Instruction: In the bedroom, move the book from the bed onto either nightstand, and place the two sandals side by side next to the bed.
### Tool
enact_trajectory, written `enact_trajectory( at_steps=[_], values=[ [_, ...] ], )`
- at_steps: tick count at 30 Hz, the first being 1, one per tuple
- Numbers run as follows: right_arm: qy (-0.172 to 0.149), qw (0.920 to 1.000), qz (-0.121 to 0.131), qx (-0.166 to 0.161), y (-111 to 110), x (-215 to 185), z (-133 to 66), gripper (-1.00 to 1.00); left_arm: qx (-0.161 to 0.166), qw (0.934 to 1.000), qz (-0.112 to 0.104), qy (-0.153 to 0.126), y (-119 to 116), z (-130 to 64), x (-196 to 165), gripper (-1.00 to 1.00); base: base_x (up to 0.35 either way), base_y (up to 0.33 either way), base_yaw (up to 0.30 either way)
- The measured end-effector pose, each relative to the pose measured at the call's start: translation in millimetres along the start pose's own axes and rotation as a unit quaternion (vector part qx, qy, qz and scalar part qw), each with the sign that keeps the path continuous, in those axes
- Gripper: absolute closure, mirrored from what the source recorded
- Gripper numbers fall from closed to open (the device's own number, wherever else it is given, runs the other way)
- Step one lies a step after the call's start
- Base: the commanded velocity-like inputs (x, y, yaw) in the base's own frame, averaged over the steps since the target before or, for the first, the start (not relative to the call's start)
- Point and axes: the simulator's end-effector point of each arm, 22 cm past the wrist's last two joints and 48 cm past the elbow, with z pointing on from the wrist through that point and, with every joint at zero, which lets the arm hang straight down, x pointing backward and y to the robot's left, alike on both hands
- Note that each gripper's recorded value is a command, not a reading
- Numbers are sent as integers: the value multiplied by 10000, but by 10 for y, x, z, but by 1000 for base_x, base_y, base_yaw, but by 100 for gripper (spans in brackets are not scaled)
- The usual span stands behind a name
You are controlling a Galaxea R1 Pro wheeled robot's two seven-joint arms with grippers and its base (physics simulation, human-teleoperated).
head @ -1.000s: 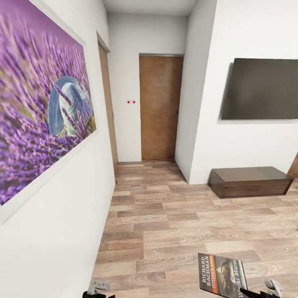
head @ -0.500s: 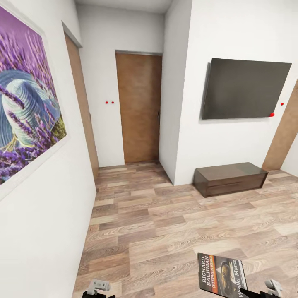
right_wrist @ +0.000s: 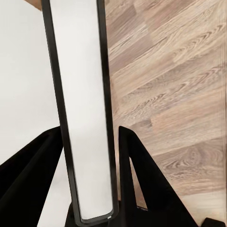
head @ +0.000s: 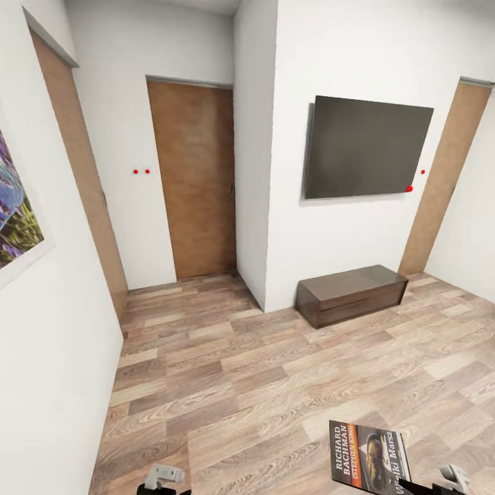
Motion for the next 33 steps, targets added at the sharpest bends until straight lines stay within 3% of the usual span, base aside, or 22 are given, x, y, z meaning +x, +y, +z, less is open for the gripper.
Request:
enact_trajectory(
  at_steps=[33],
  values=[
    [0,10000,0,2,-1,0,0,100,0,10000,1,0,0,0,0,-100,333,0,-283]
  ],
)
